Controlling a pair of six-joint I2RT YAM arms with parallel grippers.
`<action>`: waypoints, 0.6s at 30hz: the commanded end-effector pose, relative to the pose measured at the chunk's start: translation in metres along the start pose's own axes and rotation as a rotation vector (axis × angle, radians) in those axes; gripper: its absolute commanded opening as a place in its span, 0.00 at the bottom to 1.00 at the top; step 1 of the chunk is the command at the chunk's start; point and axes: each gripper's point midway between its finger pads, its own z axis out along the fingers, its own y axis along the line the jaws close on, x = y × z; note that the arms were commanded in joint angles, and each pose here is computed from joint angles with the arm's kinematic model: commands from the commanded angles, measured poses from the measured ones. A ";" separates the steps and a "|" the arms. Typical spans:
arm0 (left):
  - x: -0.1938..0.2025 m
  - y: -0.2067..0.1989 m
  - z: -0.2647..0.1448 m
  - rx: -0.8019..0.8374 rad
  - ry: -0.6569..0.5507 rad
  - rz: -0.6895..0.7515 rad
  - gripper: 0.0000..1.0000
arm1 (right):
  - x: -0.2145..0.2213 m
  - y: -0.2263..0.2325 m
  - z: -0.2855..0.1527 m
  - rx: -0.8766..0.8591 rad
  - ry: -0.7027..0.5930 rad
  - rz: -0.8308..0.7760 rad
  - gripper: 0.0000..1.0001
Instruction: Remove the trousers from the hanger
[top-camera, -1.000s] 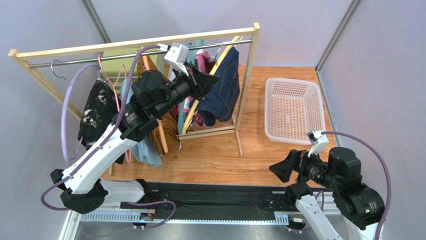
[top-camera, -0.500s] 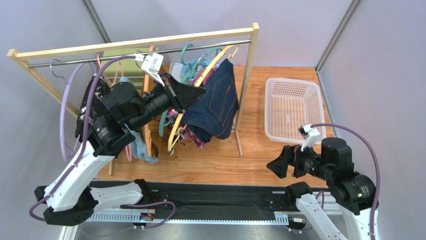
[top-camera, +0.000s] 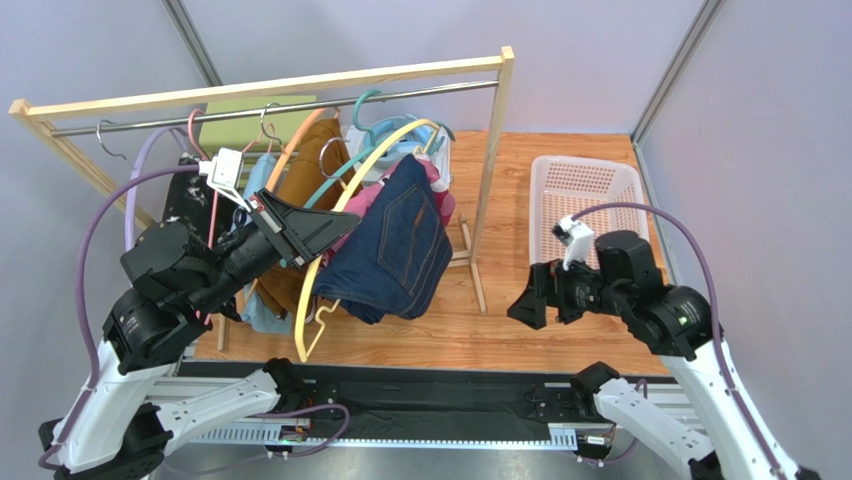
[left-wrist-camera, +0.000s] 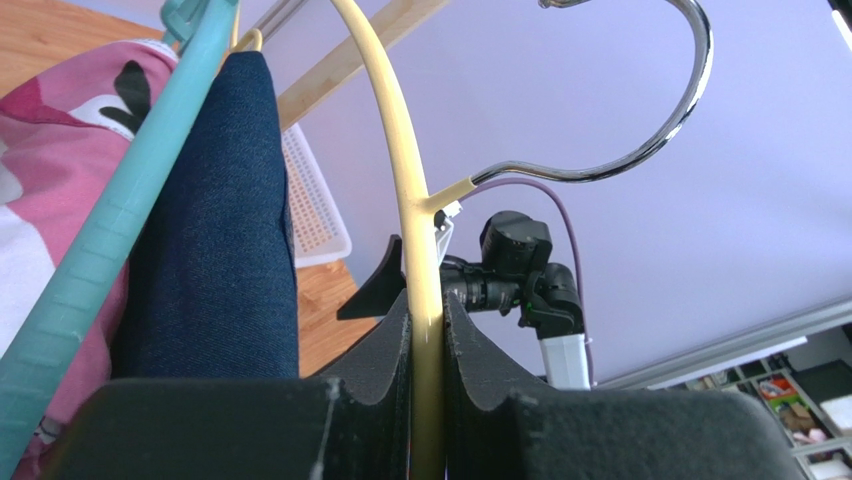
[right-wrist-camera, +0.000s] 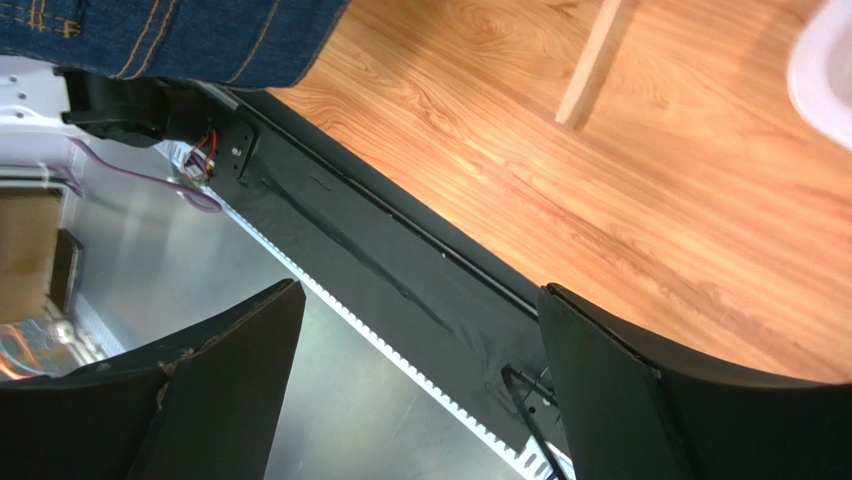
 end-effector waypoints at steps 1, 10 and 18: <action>-0.024 -0.013 -0.005 0.018 -0.102 -0.088 0.00 | -0.044 0.027 0.009 0.025 -0.140 -0.060 0.93; -0.033 0.011 -0.012 -0.105 -0.176 -0.163 0.00 | -0.071 0.096 0.013 0.041 -0.463 -0.223 0.95; -0.033 0.020 -0.011 -0.148 -0.192 -0.209 0.00 | -0.078 0.183 0.015 0.212 -0.720 -0.537 1.00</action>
